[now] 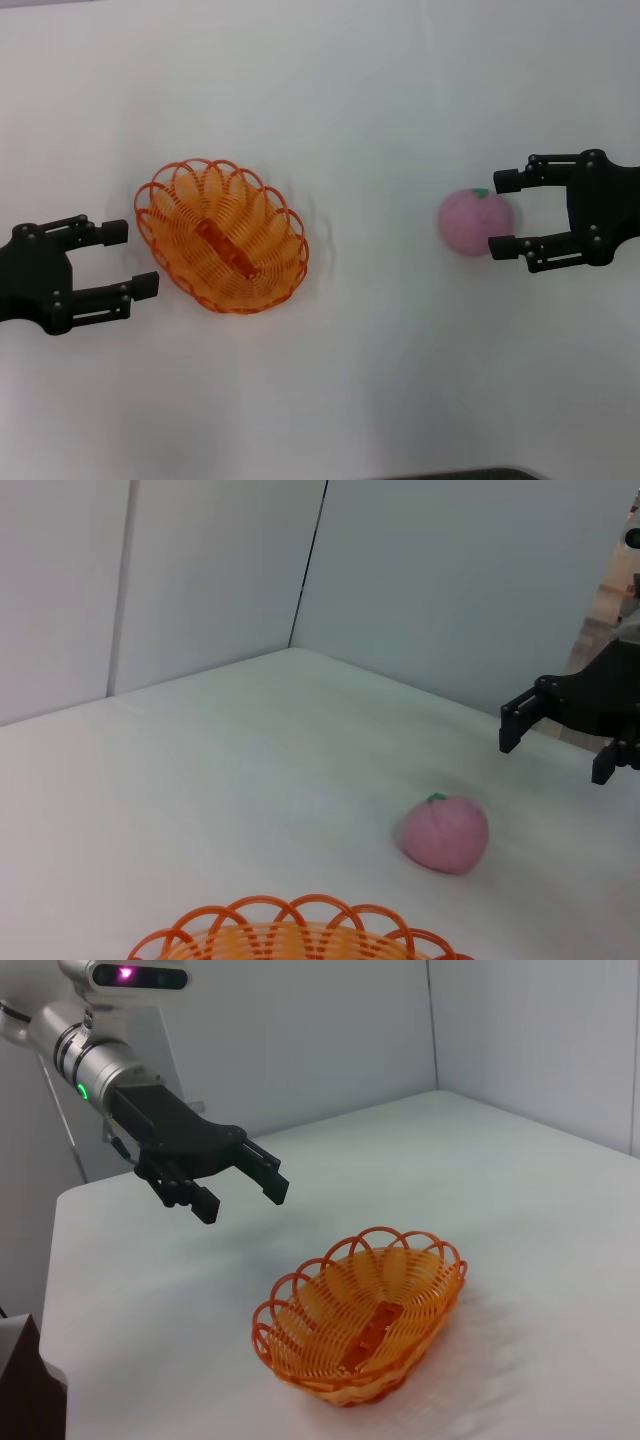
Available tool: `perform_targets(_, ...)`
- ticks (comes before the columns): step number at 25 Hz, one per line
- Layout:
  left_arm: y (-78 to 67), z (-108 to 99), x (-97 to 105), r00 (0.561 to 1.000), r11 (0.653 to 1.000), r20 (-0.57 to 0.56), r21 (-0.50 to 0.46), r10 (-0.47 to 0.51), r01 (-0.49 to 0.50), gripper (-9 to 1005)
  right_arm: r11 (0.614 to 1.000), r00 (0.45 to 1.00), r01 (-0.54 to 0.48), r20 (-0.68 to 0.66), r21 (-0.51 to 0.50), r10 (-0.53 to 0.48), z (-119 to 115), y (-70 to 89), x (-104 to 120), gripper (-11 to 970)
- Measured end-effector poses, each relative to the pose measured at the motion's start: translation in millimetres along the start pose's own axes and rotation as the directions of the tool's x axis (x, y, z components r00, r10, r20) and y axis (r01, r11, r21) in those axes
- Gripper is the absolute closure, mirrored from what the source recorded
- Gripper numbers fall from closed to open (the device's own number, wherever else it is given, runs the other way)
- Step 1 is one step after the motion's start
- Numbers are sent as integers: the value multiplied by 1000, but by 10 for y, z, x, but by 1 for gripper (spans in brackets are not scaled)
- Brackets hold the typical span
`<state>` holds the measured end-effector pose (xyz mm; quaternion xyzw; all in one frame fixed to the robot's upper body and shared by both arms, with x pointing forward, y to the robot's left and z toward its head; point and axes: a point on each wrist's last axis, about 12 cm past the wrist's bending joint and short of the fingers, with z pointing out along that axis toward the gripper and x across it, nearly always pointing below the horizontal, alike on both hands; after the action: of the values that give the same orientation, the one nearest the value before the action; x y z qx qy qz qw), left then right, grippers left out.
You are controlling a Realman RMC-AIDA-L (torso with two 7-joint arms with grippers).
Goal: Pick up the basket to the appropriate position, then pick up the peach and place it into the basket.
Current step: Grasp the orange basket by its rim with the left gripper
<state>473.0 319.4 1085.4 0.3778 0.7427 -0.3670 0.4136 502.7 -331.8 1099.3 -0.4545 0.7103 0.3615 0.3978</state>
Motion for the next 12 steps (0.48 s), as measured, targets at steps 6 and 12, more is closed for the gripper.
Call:
perform_targets(6,0,-1,1,1000,1000,0,0,0,0,218,1000,1000,-1,2,1,1,9,1,0,102)
perform_targets(12,1,-3,1,1000,1000,1,-2,0,0,217,1000,1000,-1,1,0,1,16,1,1,103)
